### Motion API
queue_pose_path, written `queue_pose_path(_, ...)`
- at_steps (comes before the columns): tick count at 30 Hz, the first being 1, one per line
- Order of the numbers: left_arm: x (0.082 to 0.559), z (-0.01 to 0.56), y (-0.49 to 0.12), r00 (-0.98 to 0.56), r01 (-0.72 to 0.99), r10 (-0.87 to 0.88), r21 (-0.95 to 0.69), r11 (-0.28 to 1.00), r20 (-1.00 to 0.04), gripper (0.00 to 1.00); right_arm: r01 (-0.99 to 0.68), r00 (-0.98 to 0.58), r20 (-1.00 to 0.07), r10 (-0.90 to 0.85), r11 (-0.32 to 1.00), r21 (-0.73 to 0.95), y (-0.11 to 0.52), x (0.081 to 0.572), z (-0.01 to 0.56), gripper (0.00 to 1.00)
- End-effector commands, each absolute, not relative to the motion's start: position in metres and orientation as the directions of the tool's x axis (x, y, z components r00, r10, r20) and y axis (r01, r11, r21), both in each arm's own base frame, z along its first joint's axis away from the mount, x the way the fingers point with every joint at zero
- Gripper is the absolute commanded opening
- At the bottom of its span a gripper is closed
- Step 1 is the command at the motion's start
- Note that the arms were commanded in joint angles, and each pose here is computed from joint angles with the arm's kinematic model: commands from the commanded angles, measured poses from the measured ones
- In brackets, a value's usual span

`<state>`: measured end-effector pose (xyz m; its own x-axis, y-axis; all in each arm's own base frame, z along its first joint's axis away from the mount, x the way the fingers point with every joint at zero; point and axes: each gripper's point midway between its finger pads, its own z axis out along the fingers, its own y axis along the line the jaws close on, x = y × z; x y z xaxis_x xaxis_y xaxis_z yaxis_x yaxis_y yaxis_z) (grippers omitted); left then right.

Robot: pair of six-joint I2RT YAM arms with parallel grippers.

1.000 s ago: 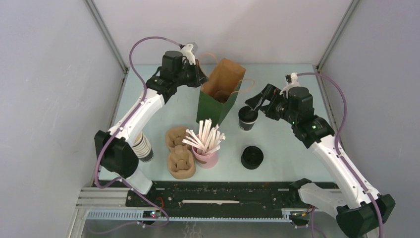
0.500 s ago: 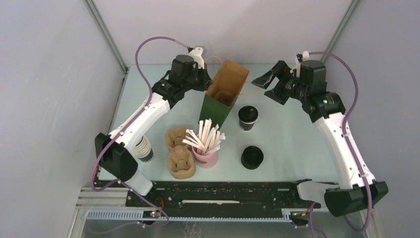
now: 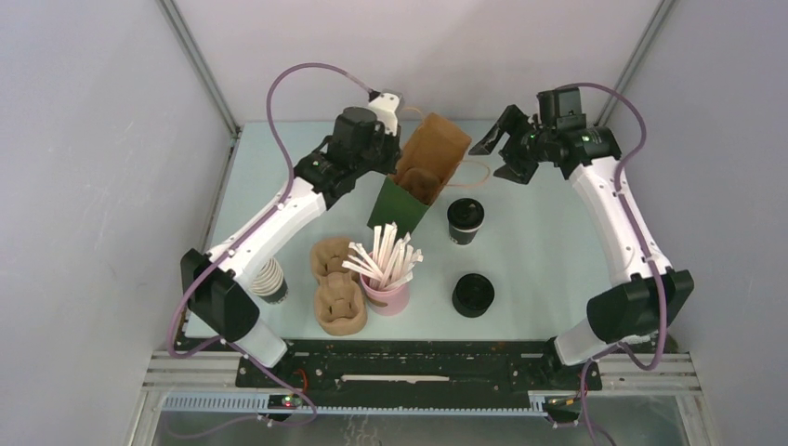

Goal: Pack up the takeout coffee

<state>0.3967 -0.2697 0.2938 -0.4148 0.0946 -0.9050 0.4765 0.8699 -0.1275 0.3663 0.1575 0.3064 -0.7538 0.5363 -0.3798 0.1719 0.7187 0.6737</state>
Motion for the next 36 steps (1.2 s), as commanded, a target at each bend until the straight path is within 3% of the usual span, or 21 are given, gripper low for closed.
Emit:
queue_pose_path(1,0.396,0.359,-0.274,-0.239,0.505,0.083,-0.051,0.861,-0.967,0.00,0.171,-0.776,-0.360,0.518,0.722,0.670,0.173,0.373,0.304,0.86)
queue_pose_path(7,0.379,0.358,-0.295,-0.221,0.564,0.113,-0.032,0.825,-0.969,0.00,0.178,-0.793,-0.328,0.513,0.710,0.681,0.193,0.381,0.298,0.87)
queue_pose_path(13,0.373,0.353,-0.295,-0.191,0.562,0.126,-0.004,0.827,-0.973,0.00,0.242,-0.811,-0.289,0.509,0.741,0.626,0.204,0.376,0.262,0.80)
queue_pose_path(14,0.371,0.355,-0.293,-0.181,0.555,0.124,0.003,0.832,-0.976,0.00,0.252,-0.809,-0.284,0.515,0.739,0.625,0.205,0.376,0.258,0.76)
queue_pose_path(17,0.369,0.358,-0.286,-0.151,0.537,0.108,0.010,0.843,-0.983,0.00,0.219,-0.806,-0.279,0.522,0.701,0.679,0.216,0.378,0.259,0.54)
queue_pose_path(19,0.370,0.360,-0.281,-0.120,0.514,0.099,0.024,0.858,-0.988,0.00,0.141,-0.791,-0.340,0.508,0.693,0.707,0.225,0.383,0.266,0.41)
queue_pose_path(22,0.371,0.373,-0.272,-0.050,0.470,0.116,0.079,0.879,-0.992,0.00,0.048,-0.768,-0.427,0.478,0.708,0.705,0.232,0.381,0.270,0.34)
queue_pose_path(26,0.371,0.399,-0.265,0.013,0.416,0.087,0.085,0.905,-0.996,0.00,-0.081,-0.718,-0.540,0.439,0.718,0.692,0.232,0.387,0.289,0.08)
queue_pose_path(28,0.364,0.408,-0.267,0.041,0.405,0.076,0.086,0.910,-0.996,0.00,-0.171,-0.666,-0.616,0.421,0.717,0.675,0.234,0.388,0.311,0.00)
queue_pose_path(32,0.355,0.412,-0.267,0.060,0.382,0.057,0.076,0.921,-0.997,0.00,-0.350,-0.458,-0.842,0.285,0.813,0.466,0.239,0.379,0.346,0.00)
queue_pose_path(36,0.355,0.412,-0.262,0.075,0.345,0.032,0.056,0.937,-0.997,0.00,-0.393,-0.374,-0.897,0.236,0.836,0.384,0.239,0.373,0.347,0.00)
